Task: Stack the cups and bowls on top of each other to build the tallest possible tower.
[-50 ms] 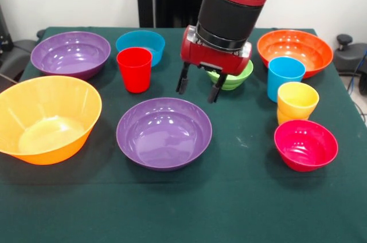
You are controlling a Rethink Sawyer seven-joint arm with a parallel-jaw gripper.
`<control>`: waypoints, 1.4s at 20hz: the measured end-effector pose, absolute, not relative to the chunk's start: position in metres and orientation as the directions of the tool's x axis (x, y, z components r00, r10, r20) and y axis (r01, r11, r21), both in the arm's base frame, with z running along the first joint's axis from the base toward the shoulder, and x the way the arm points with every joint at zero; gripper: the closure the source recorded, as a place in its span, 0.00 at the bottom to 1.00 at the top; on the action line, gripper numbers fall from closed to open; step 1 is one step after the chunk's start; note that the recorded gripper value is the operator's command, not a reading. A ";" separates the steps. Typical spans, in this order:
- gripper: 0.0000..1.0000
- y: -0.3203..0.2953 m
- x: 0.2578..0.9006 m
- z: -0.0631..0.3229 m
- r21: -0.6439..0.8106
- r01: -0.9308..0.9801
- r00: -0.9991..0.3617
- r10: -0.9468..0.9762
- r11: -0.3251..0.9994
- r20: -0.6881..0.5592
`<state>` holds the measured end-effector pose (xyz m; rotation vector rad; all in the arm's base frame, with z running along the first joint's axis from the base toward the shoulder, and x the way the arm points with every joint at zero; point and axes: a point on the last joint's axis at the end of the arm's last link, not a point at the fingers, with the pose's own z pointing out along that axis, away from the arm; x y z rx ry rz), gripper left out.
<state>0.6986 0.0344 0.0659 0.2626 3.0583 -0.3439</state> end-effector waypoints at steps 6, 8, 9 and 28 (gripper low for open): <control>0.00 0.039 0.703 0.064 -0.192 0.186 -0.981 0.172 0.964 -0.086; 0.00 0.040 0.704 0.064 -0.184 0.189 -0.980 0.175 0.965 -0.090; 0.00 0.041 0.706 0.063 -0.175 0.193 -0.979 0.179 0.965 -0.093; 0.00 0.065 0.702 0.043 -0.077 0.219 -0.973 0.213 0.973 -0.086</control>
